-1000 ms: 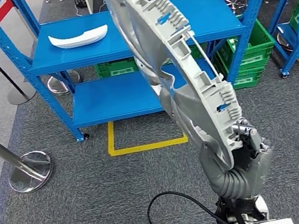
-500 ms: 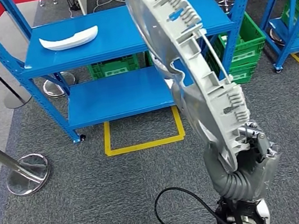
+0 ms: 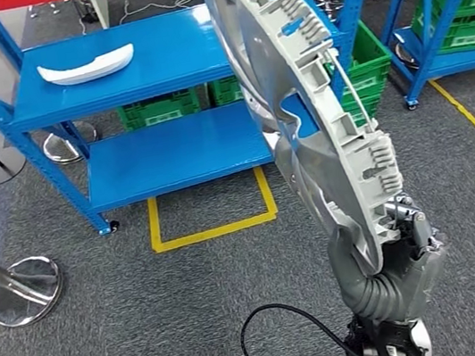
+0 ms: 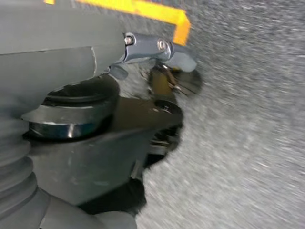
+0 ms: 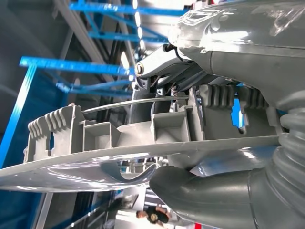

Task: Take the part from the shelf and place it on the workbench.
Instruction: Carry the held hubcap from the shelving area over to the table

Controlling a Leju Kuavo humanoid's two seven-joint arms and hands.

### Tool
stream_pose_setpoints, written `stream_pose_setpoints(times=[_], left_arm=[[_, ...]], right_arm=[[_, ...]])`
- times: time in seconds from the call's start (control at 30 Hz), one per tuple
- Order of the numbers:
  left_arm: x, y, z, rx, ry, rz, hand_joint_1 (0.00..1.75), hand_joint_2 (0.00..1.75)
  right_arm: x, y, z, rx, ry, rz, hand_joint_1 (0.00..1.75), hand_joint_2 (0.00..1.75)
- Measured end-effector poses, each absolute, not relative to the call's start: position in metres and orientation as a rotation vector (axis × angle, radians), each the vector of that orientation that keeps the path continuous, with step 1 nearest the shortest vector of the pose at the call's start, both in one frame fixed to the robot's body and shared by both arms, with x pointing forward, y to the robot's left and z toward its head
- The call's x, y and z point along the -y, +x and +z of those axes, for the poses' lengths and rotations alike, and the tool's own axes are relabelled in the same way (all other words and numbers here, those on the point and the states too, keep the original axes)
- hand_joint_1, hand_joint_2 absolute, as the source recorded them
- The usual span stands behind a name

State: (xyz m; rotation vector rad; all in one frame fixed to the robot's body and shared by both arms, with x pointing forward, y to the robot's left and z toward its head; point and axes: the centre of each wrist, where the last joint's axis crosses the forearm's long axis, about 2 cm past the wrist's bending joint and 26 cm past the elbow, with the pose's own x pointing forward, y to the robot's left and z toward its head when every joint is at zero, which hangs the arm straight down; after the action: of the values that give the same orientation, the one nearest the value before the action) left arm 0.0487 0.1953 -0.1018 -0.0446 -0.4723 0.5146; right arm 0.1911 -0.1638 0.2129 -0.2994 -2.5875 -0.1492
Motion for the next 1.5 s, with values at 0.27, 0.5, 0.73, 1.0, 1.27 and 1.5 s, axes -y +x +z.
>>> stream_pose_setpoints(times=[0.27, 0.5, 0.73, 1.0, 1.27, 1.5], left_arm=[[-0.1951, 0.0500, -0.1015, 0.456, -0.041, 0.492, 0.00, 1.75], [-0.1945, 0.0510, -0.1013, 0.461, -0.055, 0.491, 0.00, 1.75], [-0.1927, 0.0524, -0.1008, 0.466, -0.064, 0.480, 0.00, 1.75], [-0.1932, 0.0512, -0.1011, 0.465, -0.065, 0.476, 0.00, 1.75], [-0.1944, 0.0529, -0.1011, 0.471, -0.074, 0.477, 0.00, 1.75], [-0.1950, 0.0520, -0.1013, 0.471, -0.079, 0.477, 0.00, 1.75]], right_arm=[[0.1633, 0.1910, 0.2136, 2.585, -0.306, -0.152, 1.75, 1.75], [0.1633, 0.1907, 0.2135, 2.585, -0.311, -0.150, 1.75, 1.75], [0.1633, 0.1899, 0.2131, 2.584, -0.313, -0.151, 1.75, 1.75], [0.1633, 0.1905, 0.2137, 2.587, -0.313, -0.152, 1.75, 1.75], [0.1639, 0.1919, 0.2154, 2.593, -0.319, -0.153, 1.75, 1.75], [0.1639, 0.1925, 0.2162, 2.596, -0.322, -0.150, 1.75, 1.75]])
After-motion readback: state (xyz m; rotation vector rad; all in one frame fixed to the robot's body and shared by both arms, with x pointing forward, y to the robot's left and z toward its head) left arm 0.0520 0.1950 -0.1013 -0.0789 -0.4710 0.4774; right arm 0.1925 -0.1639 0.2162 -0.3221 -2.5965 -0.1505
